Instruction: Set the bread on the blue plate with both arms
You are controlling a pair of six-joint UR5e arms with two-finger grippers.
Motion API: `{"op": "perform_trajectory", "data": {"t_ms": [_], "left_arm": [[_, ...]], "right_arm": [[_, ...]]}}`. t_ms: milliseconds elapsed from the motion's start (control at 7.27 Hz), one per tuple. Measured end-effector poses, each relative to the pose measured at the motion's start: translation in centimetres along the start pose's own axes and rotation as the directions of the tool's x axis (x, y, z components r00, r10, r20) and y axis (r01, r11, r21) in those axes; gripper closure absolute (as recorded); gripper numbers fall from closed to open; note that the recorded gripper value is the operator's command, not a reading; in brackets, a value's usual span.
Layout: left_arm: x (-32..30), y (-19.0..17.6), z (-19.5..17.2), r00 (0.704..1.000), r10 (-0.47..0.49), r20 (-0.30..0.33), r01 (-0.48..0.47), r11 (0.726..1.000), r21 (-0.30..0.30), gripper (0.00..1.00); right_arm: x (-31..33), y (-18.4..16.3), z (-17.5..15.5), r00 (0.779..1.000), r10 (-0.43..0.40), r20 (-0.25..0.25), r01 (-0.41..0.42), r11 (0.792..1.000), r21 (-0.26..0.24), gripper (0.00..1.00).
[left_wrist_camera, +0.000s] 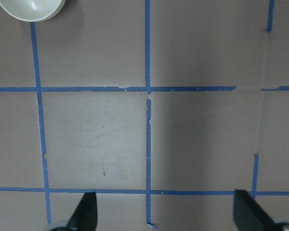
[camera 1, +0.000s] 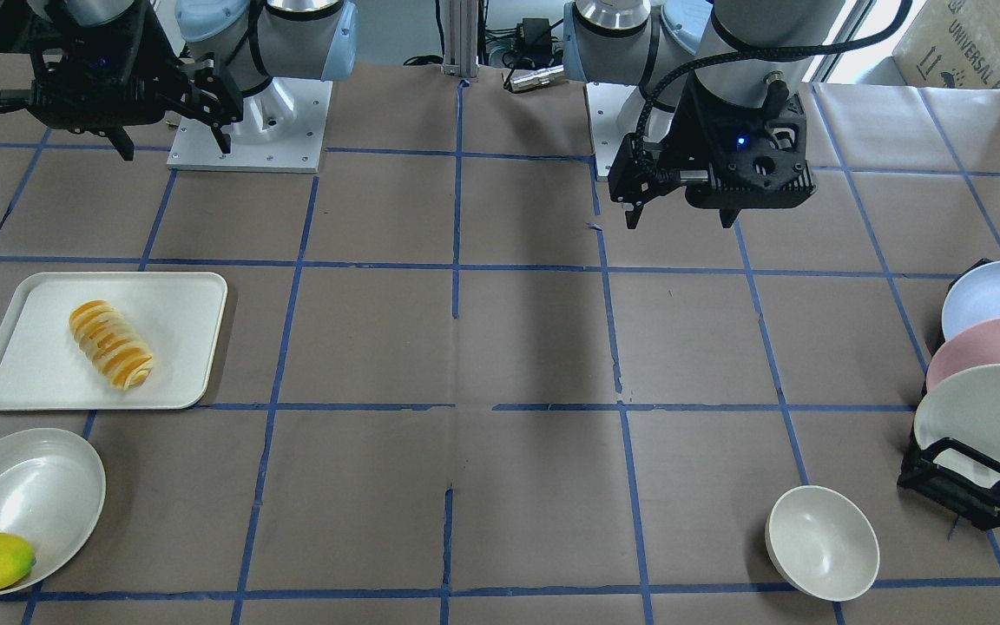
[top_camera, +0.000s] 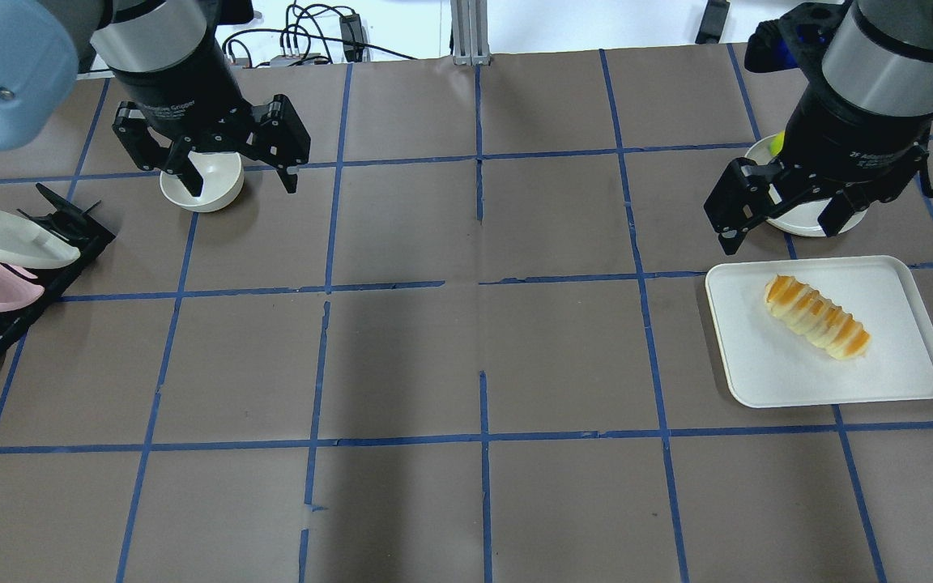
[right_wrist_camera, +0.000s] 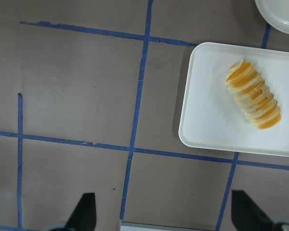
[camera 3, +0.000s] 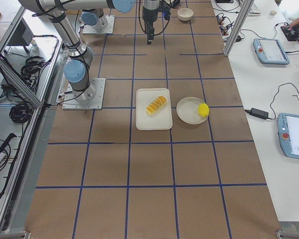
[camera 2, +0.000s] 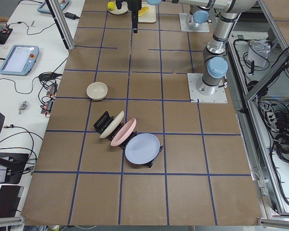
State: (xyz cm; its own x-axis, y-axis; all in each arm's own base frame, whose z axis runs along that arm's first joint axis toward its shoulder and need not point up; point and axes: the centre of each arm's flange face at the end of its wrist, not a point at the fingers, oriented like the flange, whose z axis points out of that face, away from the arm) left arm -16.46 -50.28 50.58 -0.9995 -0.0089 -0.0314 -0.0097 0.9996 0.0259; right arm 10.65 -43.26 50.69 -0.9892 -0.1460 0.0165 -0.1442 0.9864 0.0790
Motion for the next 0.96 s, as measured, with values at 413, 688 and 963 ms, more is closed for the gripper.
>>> {"op": "perform_trajectory", "data": {"t_ms": [413, 688, 963], "left_arm": [[-0.22, -0.15, 0.15, 1.0, -0.002, 0.005, 0.002, 1.0, -0.001, 0.0], [-0.51, -0.28, 0.14, 1.0, -0.008, 0.006, 0.008, 1.0, 0.0, 0.0], [-0.6, -0.44, 0.27, 1.0, -0.01, 0.006, 0.01, 1.0, -0.002, 0.0]], "right_arm": [[-0.06, 0.05, -0.04, 1.0, 0.001, 0.0, -0.001, 1.0, 0.001, 0.0], [-0.21, 0.12, -0.15, 1.0, 0.001, 0.009, -0.001, 1.0, 0.004, 0.0], [-0.34, 0.41, -0.39, 1.0, -0.001, 0.014, 0.001, 1.0, 0.007, 0.0]]}}
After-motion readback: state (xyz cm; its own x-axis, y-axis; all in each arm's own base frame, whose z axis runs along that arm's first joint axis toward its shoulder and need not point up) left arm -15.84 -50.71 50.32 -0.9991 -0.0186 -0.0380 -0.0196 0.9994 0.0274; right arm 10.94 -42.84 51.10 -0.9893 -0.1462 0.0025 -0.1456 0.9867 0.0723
